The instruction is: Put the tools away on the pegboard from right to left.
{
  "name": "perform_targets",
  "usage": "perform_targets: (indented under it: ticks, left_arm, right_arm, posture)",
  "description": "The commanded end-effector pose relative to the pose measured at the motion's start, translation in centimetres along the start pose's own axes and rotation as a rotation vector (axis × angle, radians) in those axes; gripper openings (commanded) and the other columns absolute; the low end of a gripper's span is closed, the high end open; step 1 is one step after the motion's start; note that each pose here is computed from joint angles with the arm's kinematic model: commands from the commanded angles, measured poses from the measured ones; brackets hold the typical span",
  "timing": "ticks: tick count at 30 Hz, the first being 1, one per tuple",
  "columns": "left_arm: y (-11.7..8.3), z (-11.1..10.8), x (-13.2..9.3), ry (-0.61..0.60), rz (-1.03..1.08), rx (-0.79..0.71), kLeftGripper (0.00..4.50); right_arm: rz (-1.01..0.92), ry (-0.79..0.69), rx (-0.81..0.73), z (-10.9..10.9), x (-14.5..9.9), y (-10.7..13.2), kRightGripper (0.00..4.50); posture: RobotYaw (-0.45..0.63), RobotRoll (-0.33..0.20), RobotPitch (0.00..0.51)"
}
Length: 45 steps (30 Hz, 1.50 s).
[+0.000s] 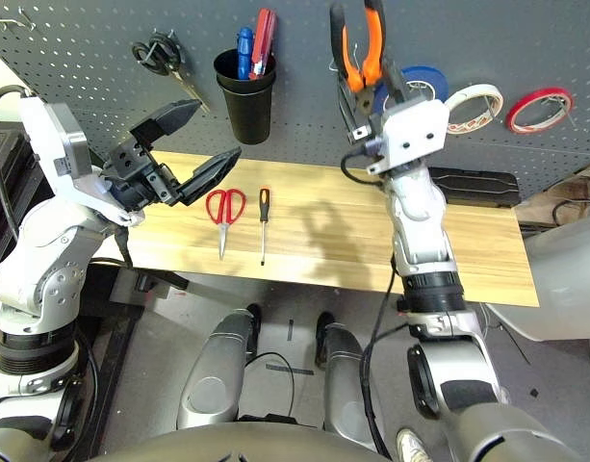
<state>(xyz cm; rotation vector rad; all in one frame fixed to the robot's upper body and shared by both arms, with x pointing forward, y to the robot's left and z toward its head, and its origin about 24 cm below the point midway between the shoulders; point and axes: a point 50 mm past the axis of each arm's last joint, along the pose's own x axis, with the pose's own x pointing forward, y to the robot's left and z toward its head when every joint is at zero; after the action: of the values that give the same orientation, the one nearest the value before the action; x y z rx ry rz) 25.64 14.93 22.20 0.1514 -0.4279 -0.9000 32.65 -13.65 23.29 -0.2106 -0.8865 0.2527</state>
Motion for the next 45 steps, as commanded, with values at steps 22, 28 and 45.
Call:
perform_targets:
  ticks: [22,28,45]
  left_arm:
    - [-0.6,-0.2,-0.3,0.022,0.002,0.015,4.50]
    - [-0.7,-0.4,-0.4,0.028,0.004,0.015,4.50]
    - [-0.6,-0.7,-0.5,0.043,0.004,0.006,4.50]
  right_arm:
    - [-0.165,0.160,0.114,-4.7,4.7,0.4,2.35]
    - [-0.167,0.245,0.135,-6.2,3.6,0.9,2.35]
    - [0.073,0.020,-0.055,-4.1,-2.2,0.3,4.42]
  posture:
    - [0.39,0.000,0.216]
    - [0.39,0.000,0.221]
    - [0.38,0.000,0.229]
